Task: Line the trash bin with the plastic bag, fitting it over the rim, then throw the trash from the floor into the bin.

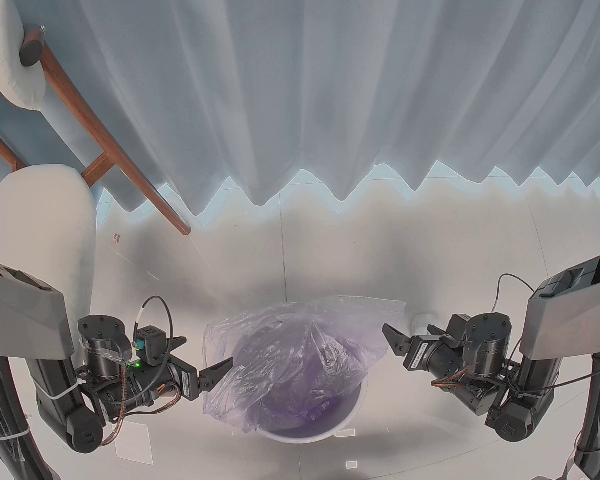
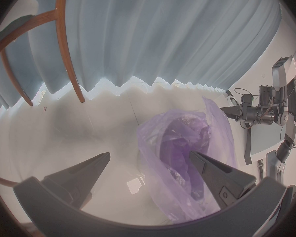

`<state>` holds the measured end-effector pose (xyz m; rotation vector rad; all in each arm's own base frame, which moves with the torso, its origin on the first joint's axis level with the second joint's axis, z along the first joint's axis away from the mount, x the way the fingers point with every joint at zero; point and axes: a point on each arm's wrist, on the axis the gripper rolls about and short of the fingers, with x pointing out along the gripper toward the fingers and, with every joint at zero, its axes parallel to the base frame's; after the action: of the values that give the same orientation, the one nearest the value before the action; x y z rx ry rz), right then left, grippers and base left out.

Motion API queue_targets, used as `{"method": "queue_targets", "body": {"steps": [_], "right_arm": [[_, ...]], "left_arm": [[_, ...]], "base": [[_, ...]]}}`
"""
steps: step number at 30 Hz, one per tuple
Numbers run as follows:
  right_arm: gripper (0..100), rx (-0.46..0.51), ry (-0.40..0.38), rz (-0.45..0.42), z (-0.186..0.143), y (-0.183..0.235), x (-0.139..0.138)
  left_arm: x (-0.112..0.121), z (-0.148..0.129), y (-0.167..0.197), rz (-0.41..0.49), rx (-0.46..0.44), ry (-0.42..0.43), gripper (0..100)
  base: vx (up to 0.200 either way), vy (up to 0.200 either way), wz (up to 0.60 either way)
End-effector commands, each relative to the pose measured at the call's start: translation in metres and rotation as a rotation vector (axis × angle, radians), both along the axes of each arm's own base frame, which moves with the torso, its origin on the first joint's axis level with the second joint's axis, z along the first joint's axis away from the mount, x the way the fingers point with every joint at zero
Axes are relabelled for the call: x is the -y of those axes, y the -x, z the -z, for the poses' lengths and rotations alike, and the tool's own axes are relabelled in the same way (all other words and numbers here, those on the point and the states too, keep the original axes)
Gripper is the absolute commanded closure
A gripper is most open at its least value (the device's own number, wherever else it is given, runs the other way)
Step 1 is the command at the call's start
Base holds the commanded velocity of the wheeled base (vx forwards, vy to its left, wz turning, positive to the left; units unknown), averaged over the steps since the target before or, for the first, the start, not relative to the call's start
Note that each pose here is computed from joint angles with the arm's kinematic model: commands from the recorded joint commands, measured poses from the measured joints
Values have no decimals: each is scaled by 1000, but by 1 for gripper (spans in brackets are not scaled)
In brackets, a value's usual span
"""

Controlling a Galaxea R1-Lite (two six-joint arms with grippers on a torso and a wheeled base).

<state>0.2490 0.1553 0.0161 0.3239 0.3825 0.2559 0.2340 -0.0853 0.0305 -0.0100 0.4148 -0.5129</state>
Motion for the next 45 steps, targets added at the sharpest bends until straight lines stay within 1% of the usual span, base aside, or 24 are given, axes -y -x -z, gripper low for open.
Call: {"method": "queue_targets", "body": {"steps": [1,2,9,13,15,18,20,22,23,26,28,31,34,35,36,39,41,43,45], "right_arm": [[0,13,-9,0,-1,-1,0],[0,12,-8,0,0,-1,-1],[0,9,-6,0,1,-1,-1],[0,12,-8,0,0,-2,-1],[0,13,-9,0,-1,-2,-1],[0,12,-8,0,0,-2,-1],[0,8,-9,-14,1,1,-4],[0,9,-27,-46,-1,7,-13],[0,9,-27,-46,-1,7,-13],[0,7,-93,-110,-9,22,-32],[0,21,-120,-135,-15,26,-39],[0,49,-140,-161,-20,20,-46],[0,87,-171,-162,-29,11,-48],[0,87,-170,-163,-29,11,-48],[0,101,-183,-155,-35,2,-47],[0,102,-185,-146,-38,-6,-47],[0,152,-199,-122,-50,-19,-45],[0,186,-186,-112,-57,-23,-40],[0,229,-155,-121,-68,-24,-33]], "left_arm": [[0,-1,2,-1,2,1,0],[0,0,5,0,-5,-13,0],[2,1,3,6,-2,-15,0],[3,-2,-4,1,29,-8,0],[3,-3,-4,-2,32,-7,0],[1,1,-1,-1,11,-16,0],[3,3,7,27,-6,-36,0],[6,1,10,55,5,-43,0],[6,1,10,55,5,-43,0],[11,-1,12,85,23,-51,0],[12,-6,14,97,44,-54,0],[14,-9,18,120,53,-49,0],[13,-15,20,163,68,-23,0],[13,-15,20,164,69,-22,0],[14,-21,22,188,90,-7,0],[14,-25,23,201,106,3,0],[12,-32,22,207,136,19,0],[10,-37,22,211,158,32,0],[7,-50,22,230,212,57,0]], "base": [[-200,0,0],[-200,0,0],[-200,0,0],[-200,0,0],[0,0,0],[0,0,0],[0,0,0],[0,0,0],[0,0,0],[0,0,0],[0,0,0],[0,0,0],[0,0,0],[0,0,0],[0,0,0],[0,0,0],[0,0,0],[0,0,0],[0,0,0]]}}
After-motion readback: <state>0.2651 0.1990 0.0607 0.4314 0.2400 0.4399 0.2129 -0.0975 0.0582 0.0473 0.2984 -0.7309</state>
